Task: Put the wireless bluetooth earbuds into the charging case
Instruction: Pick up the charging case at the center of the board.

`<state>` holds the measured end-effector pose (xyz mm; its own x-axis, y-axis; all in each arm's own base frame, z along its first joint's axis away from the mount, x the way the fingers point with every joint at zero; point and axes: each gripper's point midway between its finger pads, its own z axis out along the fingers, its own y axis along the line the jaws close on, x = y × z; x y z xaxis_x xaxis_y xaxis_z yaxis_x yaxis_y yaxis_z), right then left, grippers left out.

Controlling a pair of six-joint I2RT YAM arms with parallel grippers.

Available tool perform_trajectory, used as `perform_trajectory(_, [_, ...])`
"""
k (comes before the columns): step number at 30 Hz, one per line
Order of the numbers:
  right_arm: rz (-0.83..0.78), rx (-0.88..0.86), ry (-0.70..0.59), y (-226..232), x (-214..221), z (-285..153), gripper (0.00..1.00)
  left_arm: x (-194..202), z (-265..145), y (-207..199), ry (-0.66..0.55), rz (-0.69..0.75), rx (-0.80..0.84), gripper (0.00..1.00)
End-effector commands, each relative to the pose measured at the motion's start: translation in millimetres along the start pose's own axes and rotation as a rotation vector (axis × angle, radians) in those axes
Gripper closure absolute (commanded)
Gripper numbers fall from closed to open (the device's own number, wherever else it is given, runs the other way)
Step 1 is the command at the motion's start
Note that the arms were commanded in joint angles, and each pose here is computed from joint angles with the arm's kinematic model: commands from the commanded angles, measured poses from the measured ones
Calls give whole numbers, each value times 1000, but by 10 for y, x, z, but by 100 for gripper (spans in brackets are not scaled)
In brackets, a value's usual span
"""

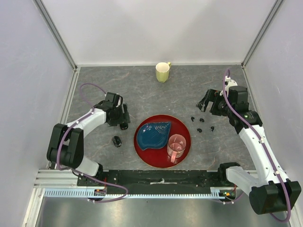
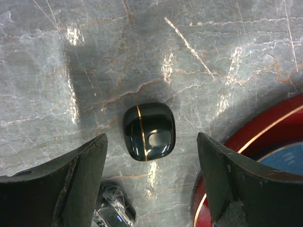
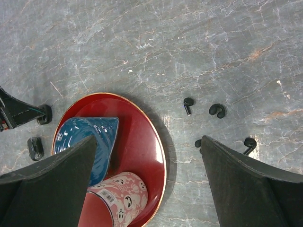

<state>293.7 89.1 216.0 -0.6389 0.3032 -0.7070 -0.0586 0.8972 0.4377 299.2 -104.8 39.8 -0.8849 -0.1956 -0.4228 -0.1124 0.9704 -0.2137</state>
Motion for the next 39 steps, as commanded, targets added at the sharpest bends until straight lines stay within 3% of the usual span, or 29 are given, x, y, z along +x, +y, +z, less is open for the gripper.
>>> perform_trajectory(1, [-24,0,2,1,5,-23,2,-189,34,-52,-38,-2,-18,19])
perform_trajectory(11, [-40,30,16,-64,22,1,2,-76,166,-35,0,14,-82,23])
perform_trajectory(20, [-40,51,24,-112,42,15,2,-70,205,-70,12,30,-104,33])
perform_trajectory(35, [-38,65,34,-140,73,15,2,35,191,59,30,35,-176,33])
perform_trajectory(39, [-36,73,37,-157,78,8,2,45,201,62,32,39,-181,40])
